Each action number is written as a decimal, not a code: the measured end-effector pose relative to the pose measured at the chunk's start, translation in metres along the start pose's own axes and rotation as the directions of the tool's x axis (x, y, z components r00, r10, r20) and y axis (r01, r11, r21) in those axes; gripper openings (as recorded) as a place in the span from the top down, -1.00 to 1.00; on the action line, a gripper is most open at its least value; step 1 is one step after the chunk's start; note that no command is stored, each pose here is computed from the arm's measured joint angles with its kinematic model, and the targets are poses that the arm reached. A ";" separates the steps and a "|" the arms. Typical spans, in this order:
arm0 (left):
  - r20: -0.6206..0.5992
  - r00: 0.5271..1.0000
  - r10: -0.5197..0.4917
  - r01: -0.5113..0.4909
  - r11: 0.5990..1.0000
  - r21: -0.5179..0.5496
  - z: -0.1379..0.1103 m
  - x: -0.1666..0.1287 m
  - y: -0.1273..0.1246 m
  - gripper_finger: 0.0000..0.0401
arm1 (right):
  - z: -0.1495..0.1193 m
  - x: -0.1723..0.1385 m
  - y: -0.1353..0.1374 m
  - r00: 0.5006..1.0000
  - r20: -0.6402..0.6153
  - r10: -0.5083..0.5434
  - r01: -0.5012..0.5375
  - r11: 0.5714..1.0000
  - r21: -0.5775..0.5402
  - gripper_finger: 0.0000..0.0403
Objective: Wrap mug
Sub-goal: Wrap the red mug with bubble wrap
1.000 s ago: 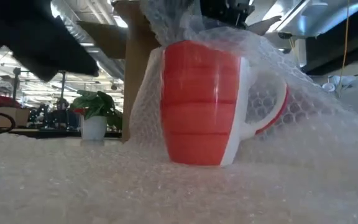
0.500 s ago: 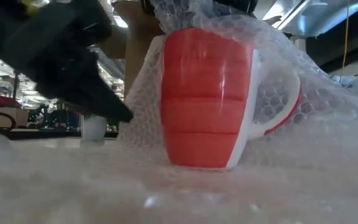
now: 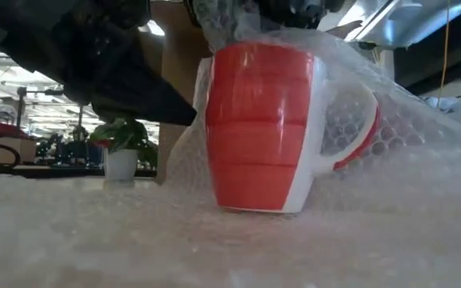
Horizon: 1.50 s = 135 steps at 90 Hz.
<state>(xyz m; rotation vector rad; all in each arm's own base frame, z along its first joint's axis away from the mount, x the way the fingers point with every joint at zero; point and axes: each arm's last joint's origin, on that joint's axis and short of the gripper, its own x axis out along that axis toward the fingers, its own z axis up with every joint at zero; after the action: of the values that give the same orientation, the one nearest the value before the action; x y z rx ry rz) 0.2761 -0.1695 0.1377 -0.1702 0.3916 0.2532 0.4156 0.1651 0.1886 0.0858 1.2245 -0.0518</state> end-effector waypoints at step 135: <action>0.116 0.988 -0.103 0.103 0.995 0.009 0.037 -0.003 0.003 0.90 | 0.013 -0.042 -0.001 0.999 0.015 -0.040 0.039 0.997 0.064 1.00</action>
<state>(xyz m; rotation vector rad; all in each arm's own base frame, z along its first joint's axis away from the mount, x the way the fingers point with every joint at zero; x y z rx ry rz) 0.2858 -0.1592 0.1717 -0.1710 0.2665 0.1597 0.4132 0.1631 0.2320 0.1166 1.2080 -0.1263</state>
